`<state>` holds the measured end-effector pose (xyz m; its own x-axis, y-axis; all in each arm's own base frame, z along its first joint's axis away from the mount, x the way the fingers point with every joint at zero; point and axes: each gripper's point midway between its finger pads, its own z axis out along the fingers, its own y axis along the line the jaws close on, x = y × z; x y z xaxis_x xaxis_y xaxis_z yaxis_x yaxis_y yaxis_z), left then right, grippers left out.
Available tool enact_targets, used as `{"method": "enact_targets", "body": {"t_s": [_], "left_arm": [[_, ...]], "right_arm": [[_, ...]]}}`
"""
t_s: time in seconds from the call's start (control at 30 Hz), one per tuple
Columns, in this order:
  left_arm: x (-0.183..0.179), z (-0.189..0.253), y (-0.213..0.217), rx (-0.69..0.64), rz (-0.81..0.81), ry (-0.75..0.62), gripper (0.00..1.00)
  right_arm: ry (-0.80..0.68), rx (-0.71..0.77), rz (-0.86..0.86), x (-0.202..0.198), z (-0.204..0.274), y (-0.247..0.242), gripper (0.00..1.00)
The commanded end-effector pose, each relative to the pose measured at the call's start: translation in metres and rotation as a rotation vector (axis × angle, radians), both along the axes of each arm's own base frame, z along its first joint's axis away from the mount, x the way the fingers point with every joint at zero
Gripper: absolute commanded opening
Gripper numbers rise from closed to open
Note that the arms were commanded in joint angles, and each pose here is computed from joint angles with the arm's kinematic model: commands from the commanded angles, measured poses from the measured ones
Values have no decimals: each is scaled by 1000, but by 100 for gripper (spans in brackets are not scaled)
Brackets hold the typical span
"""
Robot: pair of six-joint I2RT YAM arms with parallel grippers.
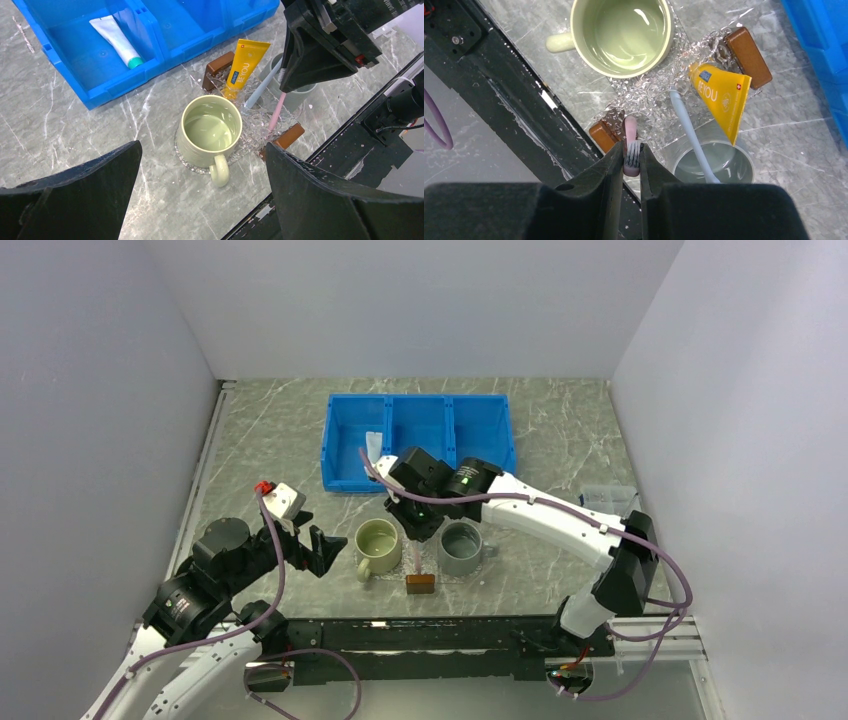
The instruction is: Prepare toiletry sets of a toothbrush and toothpaste on the tray
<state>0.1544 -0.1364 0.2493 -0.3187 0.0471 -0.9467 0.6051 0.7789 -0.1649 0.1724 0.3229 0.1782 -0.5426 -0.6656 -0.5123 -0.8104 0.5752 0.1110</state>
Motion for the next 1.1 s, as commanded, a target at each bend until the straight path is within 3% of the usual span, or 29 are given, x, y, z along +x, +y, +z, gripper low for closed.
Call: {"method": "enact_targets", "body": {"t_s": [0.0, 0.53, 0.77, 1.07], "left_arm": [[4, 6, -1, -11, 9, -19, 100], [4, 5, -2, -8, 8, -16, 99], [5, 4, -2, -6, 8, -13, 100], [4, 5, -2, -6, 7, -15, 99]], "right_arm": [[-24, 12, -46, 13, 3, 1, 19], [-12, 48, -98, 27, 5, 4, 20], [18, 98, -103, 28, 9, 9, 1], [72, 105, -140, 28, 12, 6, 0]]}}
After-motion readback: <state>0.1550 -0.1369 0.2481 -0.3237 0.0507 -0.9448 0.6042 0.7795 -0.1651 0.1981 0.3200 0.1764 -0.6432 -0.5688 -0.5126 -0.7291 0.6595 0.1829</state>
